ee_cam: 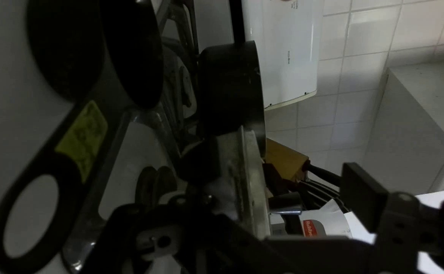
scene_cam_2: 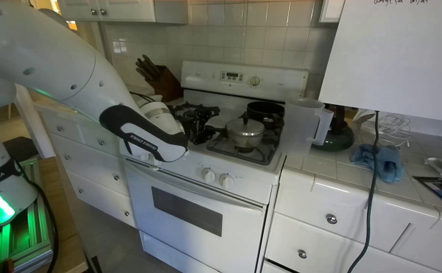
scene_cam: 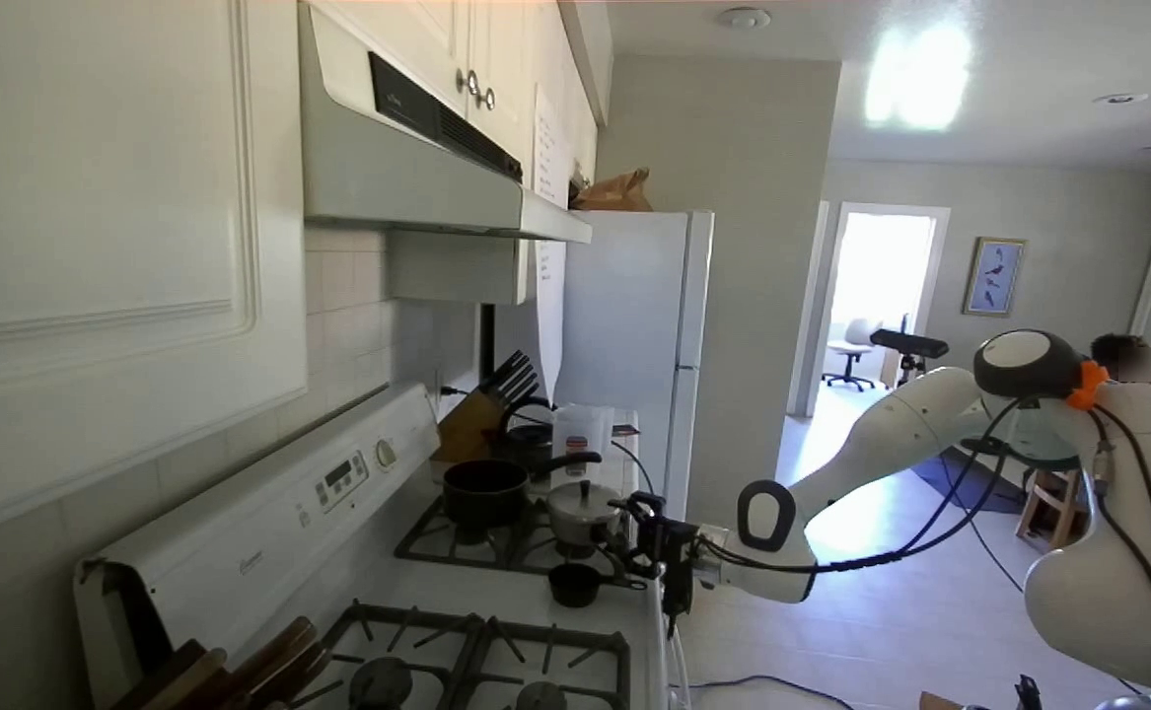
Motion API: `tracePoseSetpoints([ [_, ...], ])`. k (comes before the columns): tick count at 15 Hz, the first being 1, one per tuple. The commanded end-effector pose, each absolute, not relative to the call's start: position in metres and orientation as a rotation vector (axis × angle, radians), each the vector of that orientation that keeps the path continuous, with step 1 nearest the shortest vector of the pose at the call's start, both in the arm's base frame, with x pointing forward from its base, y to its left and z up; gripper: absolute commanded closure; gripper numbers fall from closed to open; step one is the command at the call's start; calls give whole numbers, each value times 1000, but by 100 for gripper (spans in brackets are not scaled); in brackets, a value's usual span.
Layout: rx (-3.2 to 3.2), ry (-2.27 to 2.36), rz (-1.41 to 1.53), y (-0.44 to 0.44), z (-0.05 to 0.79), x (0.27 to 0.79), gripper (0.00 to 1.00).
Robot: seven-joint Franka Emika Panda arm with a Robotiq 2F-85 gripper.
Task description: Move the pot on the stove
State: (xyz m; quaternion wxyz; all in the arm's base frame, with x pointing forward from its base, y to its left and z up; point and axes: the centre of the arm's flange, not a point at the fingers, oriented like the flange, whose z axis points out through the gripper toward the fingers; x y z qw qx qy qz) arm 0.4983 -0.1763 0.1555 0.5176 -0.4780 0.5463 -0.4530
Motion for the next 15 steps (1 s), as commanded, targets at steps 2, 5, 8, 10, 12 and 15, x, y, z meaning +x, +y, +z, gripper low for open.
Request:
tracePoseSetpoints([
  [2, -1144, 1341, -1063, -173, 176, 480, 0],
  [5, -1172, 1364, -1069, -181, 188, 459, 0],
  [8, -1242, 1401, -1073, -193, 193, 438, 0],
  [10, -1302, 1378, -1088, -200, 209, 426, 0],
  [12, -1372, 1353, -1125, -200, 223, 425, 0],
  [15, -1562, 1266, -1126, -191, 259, 426, 0],
])
